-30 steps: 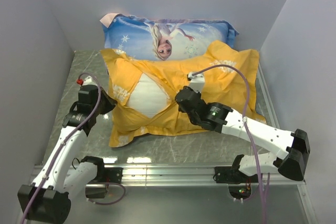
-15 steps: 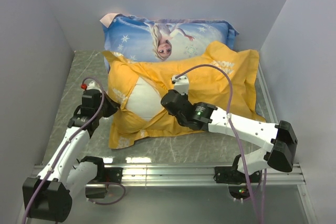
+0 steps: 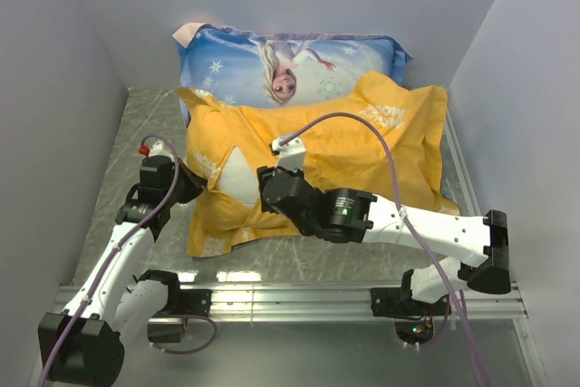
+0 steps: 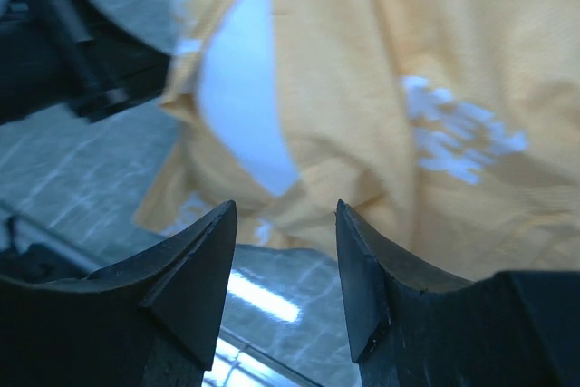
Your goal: Remove the pillowcase from the pillow
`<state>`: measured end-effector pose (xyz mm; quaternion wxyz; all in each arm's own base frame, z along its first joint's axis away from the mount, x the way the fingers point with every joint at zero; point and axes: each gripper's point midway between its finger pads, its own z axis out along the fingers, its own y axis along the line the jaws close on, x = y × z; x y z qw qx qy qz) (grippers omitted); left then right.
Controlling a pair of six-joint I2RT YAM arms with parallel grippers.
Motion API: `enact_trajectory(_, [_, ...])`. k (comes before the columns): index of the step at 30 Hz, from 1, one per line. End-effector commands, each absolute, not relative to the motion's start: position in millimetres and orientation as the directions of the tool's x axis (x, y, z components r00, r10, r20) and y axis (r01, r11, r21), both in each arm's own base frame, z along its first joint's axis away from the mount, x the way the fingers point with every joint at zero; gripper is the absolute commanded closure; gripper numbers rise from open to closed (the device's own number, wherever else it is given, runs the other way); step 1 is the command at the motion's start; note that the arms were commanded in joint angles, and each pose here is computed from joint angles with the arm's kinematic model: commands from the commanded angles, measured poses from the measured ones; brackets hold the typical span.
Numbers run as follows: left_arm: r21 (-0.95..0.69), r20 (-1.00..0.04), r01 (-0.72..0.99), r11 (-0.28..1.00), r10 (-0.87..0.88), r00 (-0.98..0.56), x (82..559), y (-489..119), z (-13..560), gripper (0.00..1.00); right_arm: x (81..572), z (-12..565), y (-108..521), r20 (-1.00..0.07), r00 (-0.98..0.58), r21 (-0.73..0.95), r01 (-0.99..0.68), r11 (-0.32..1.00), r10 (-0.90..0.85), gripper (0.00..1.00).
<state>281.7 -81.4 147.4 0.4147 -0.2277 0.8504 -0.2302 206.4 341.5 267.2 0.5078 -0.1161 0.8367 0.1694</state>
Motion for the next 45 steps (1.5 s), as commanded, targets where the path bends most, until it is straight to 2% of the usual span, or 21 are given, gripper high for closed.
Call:
enact_trajectory(1, [-0.601, -0.593, -0.179, 0.779, -0.584, -0.554, 279, -85, 155, 1.0, 188, 305, 378, -0.907, -0.421, 0.243, -0.467, 0.85, 0.028, 0.44])
enact_trajectory(5, [-0.602, -0.592, -0.18, 0.778, -0.587, -0.552, 280, -85, 156, 0.99, 183, 286, 421, -0.899, -0.435, 0.214, -0.54, 0.814, -0.052, 0.44])
enact_trajectory(9, [-0.604, -0.594, -0.177, 0.777, -0.587, -0.55, 280, -85, 159, 0.99, 200, 252, 453, -0.885, -0.444, 0.138, -0.536, 0.833, -0.14, 0.41])
enact_trajectory(13, [-0.605, -0.599, -0.173, 0.777, -0.587, -0.545, 279, -85, 162, 1.0, 231, 222, 450, -0.859, -0.485, 0.11, -0.487, 0.866, -0.164, 0.38])
enact_trajectory(17, [-0.594, -0.609, -0.174, 0.785, -0.58, -0.541, 276, -83, 164, 0.99, 266, 206, 403, -0.865, -0.472, -0.016, -0.311, 0.95, -0.169, 0.27])
enact_trajectory(21, [-0.605, -0.603, -0.166, 0.778, -0.585, -0.543, 275, -85, 165, 0.99, 274, 199, 380, -0.869, -0.451, -0.104, -0.233, 0.967, -0.202, 0.18])
enact_trajectory(26, [-0.617, -0.598, -0.157, 0.771, -0.59, -0.542, 274, -87, 165, 0.99, 275, 186, 406, -0.852, -0.477, -0.05, -0.336, 0.94, -0.216, 0.1])
enact_trajectory(35, [-0.629, -0.592, -0.147, 0.764, -0.592, -0.547, 272, -90, 167, 1.0, 295, 140, 428, -0.806, -0.524, -0.104, -0.333, 0.937, -0.276, 0.09])
enact_trajectory(36, [-0.628, -0.594, -0.145, 0.765, -0.592, -0.545, 272, -90, 168, 1.0, 296, 135, 428, -0.799, -0.536, -0.099, -0.332, 0.938, -0.273, 0.1])
enact_trajectory(38, [-0.626, -0.601, -0.142, 0.767, -0.59, -0.539, 273, -89, 172, 0.99, 303, 123, 422, -0.786, -0.562, -0.084, -0.316, 0.945, -0.257, 0.3])
enact_trajectory(39, [-0.625, -0.601, -0.142, 0.768, -0.589, -0.54, 272, -89, 172, 0.99, 305, 120, 420, -0.782, -0.57, -0.075, -0.317, 0.945, -0.253, 0.48])
enact_trajectory(40, [-0.624, -0.604, -0.141, 0.769, -0.588, -0.538, 273, -88, 173, 0.99, 305, 117, 420, -0.773, -0.581, -0.067, -0.322, 0.944, -0.253, 0.87])
enact_trajectory(41, [-0.625, -0.606, -0.139, 0.769, -0.589, -0.534, 273, -88, 175, 0.99, 305, 117, 417, -0.771, -0.587, -0.066, -0.313, 0.947, -0.248, 0.99])
enact_trajectory(45, [-0.622, -0.611, -0.137, 0.771, -0.587, -0.531, 274, -88, 176, 1.0, 308, 161, 400, -0.811, -0.553, -0.043, -0.272, 0.961, -0.193, 1.0])
